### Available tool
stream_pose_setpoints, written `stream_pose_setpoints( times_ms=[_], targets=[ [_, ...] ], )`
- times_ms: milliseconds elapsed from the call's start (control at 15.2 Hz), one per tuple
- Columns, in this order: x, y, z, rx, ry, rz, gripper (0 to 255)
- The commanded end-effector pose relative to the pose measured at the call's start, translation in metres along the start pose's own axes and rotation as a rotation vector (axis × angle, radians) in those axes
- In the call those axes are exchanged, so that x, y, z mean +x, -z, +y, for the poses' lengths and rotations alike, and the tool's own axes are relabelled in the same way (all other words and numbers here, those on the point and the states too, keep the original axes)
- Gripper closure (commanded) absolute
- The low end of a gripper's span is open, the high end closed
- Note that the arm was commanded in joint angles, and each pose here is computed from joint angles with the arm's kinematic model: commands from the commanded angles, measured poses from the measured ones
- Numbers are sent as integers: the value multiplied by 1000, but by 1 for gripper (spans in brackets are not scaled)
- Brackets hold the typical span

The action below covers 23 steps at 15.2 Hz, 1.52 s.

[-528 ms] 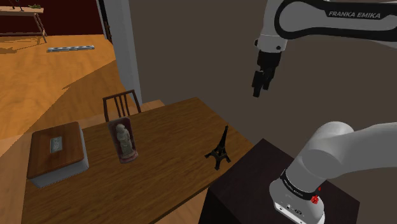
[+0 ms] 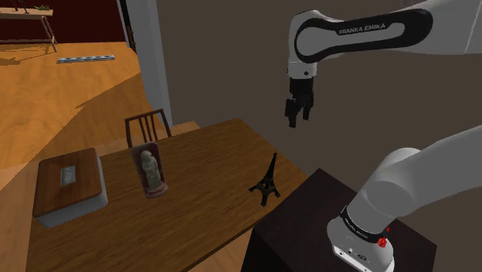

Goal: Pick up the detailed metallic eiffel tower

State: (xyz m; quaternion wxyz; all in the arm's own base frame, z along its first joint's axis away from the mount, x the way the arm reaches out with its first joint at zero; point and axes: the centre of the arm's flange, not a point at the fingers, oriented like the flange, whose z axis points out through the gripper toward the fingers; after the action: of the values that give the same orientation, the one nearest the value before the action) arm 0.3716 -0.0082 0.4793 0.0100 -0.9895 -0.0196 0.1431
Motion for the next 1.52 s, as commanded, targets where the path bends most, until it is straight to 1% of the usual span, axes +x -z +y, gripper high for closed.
stream_pose_setpoints(
  times_ms=[0,330,660,990,1320,1386,1452],
  targets=[
    [25,-22,-1,13,-22,-53,0],
    [84,-77,3,45,-75,-181,0],
    [137,-138,9,77,-128,-308,0],
    [180,-207,15,109,-181,-436,0],
    [214,-280,20,140,-233,-564,0],
    [219,-292,21,146,-242,-584,0],
    [220,-297,21,146,-242,-584,0]
  ],
)
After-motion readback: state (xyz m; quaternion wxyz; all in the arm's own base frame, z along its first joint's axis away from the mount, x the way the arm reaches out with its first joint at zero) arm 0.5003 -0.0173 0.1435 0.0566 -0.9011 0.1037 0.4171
